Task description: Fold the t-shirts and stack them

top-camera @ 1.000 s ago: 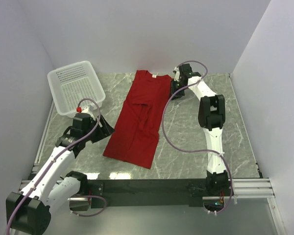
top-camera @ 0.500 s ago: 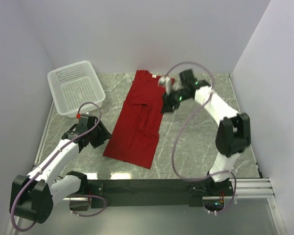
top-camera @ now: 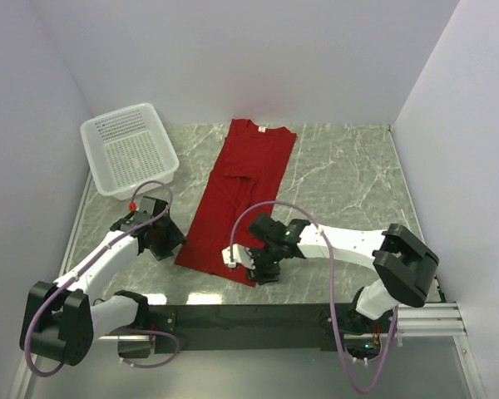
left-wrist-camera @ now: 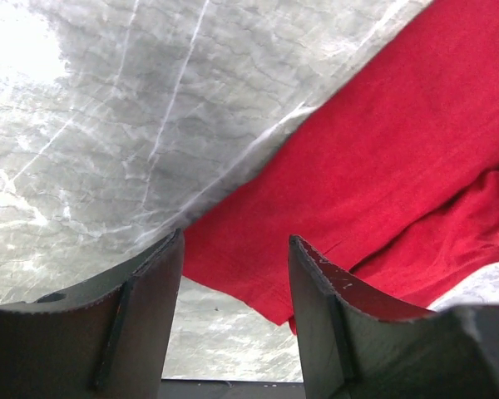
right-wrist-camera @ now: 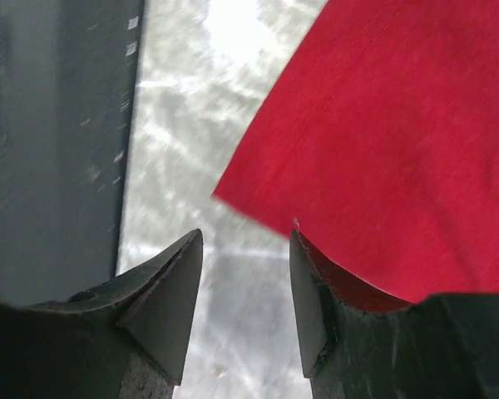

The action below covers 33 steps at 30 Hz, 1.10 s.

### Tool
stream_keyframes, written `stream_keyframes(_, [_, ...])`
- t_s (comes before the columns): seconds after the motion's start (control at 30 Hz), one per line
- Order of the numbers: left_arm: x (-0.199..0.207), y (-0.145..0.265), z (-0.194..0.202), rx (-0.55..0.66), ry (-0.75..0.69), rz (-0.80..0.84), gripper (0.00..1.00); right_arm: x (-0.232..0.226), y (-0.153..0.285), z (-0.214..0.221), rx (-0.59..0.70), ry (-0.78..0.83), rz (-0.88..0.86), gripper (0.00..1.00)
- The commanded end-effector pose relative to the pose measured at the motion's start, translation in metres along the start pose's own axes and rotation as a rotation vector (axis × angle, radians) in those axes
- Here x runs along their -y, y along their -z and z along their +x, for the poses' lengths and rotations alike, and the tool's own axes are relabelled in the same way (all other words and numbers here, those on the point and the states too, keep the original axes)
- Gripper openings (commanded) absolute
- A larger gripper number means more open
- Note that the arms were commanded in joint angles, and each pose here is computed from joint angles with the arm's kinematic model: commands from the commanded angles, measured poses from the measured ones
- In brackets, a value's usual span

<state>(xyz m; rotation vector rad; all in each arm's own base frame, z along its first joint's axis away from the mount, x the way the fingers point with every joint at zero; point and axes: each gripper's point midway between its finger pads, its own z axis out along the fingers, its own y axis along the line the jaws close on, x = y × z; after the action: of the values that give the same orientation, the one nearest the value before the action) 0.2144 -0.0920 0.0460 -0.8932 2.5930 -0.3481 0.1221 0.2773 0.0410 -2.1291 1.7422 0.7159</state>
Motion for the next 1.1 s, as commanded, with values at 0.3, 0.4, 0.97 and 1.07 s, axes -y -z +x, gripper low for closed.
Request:
stream_keyframes(0.3, [-0.014, -0.017, 0.01, -0.046, 0.028, -0.069, 0.5, 0.022, -0.028, -0.021, -0.054, 0.048, 0.123, 0.54])
stream_keyframes(0.4, [-0.016, -0.019, 0.011, -0.051, 0.022, -0.073, 0.47, 0.016, -0.032, -0.023, -0.059, 0.066, 0.112, 0.54])
stream_keyframes(0.97, [-0.002, -0.017, 0.05, -0.223, 0.013, 0.047, 0.01, -0.013, -0.025, 0.001, -0.147, 0.128, 0.019, 0.06])
stream_keyframes(1.07, [0.007, -0.01, 0.067, -0.274, 0.008, 0.093, 0.01, -0.032, -0.011, 0.013, -0.166, 0.163, -0.038, 0.01])
